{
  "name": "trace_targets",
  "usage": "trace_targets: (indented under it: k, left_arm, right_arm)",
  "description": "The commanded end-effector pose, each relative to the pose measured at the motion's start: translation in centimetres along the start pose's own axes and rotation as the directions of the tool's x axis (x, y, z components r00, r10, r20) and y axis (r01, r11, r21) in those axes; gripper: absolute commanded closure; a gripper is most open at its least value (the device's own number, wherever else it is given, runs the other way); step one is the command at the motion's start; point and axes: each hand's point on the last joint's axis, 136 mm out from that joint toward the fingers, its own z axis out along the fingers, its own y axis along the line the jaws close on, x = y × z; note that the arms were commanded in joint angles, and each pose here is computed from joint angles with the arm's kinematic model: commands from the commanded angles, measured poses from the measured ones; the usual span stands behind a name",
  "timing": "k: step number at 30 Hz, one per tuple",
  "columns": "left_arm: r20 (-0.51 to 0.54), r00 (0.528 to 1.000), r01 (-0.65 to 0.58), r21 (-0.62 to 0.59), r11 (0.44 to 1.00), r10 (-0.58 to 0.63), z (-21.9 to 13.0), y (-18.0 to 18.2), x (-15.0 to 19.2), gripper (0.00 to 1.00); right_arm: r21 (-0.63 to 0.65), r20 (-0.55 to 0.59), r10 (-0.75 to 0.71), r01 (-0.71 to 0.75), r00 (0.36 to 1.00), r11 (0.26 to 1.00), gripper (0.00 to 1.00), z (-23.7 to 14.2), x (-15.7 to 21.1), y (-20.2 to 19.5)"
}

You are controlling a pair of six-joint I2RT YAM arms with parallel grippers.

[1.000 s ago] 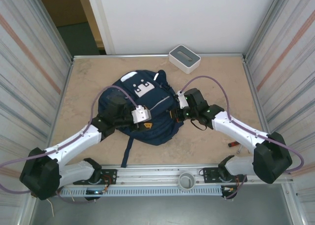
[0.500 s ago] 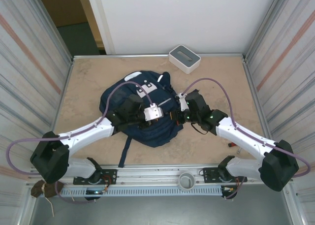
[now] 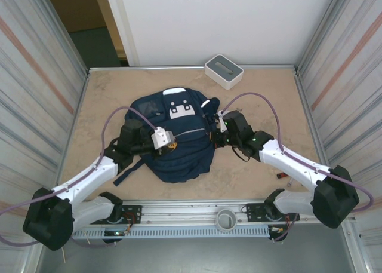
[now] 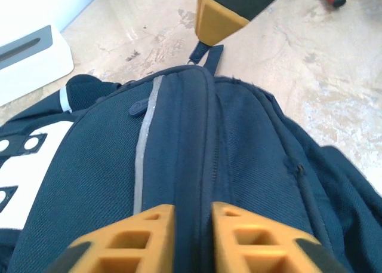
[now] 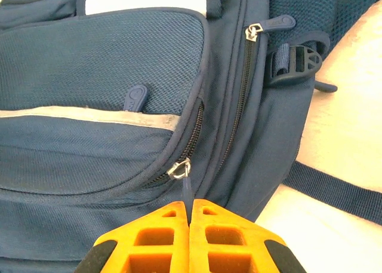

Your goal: Pack the student bag

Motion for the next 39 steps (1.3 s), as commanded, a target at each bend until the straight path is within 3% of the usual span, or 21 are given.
trace_targets:
  k: [1, 5, 12, 15, 18, 20, 22, 25, 27, 34, 39]
  left_arm:
    - [0.015, 0.999, -0.036, -0.029, 0.999, 0.036, -0.3, 1.0, -1.9, 0.57]
    - [-0.07, 0.99, -0.124, -0.03, 0.992, 0.121, 1.1, -0.2, -2.3, 0.41]
    - [-0.162, 0.968, -0.184, 0.049, 0.982, 0.19, 4.8, -1.6, -2.8, 0.37]
    - [-0.187, 0.964, -0.177, 0.07, 0.982, 0.187, 6.0, -1.5, -2.4, 0.46]
    - [-0.208, 0.959, -0.187, 0.056, 0.981, 0.195, 6.0, -0.9, -2.1, 0.7]
    - [-0.16, 0.969, -0.178, 0.07, 0.982, 0.187, 5.1, -1.0, -2.6, 0.9]
    - [-0.05, 0.983, -0.171, 0.105, 0.98, 0.177, 3.6, -1.6, -3.7, 0.98]
    - [0.155, 0.978, -0.156, 0.124, 0.98, 0.136, 0.8, -2.0, -5.6, 1.0]
    - [0.237, 0.964, -0.155, 0.14, 0.978, 0.119, -0.5, -2.3, -6.4, 1.0]
    - [0.226, 0.969, -0.143, 0.168, 0.975, 0.103, 0.2, -2.1, -6.1, 1.0]
    - [0.197, 0.976, -0.126, 0.168, 0.978, 0.092, 0.8, -2.0, -5.2, 1.0]
  right_arm:
    - [-0.026, 0.03, 0.002, -0.001, 1.0, 1.0, 1.0, -0.3, -0.5, 0.3]
    - [-0.096, 0.063, 0.009, -0.002, 0.998, 0.995, 1.0, -1.3, -0.8, 2.0]
    - [-0.147, 0.106, 0.018, -0.002, 0.994, 0.989, 1.0, -2.9, -1.3, 3.7]
    - [-0.155, 0.113, 0.018, -0.001, 0.993, 0.988, 1.0, -3.3, -1.4, 3.9]
    - [-0.138, 0.108, 0.006, 0.009, 0.994, 0.99, 1.0, -3.1, -0.9, 3.5]
    - [-0.107, 0.1, -0.017, 0.028, 0.995, 0.994, 1.0, -2.7, -0.5, 2.7]
    - [-0.08, 0.087, -0.016, 0.023, 0.996, 0.997, 1.0, -2.1, -0.5, 1.4]
    - [-0.048, 0.082, 0.02, -0.016, 0.996, 0.999, 1.0, -1.1, -1.2, -0.7]
    - [-0.041, 0.09, 0.035, -0.031, 0.995, 0.999, 1.0, -0.3, -2.0, -1.1]
    - [-0.06, 0.038, 0.04, -0.037, 0.998, 0.998, 0.99, 2.5, -2.9, -0.4]
    - [-0.057, -0.016, 0.089, -0.089, 0.996, 0.994, 0.67, 0.3, -1.2, -2.3]
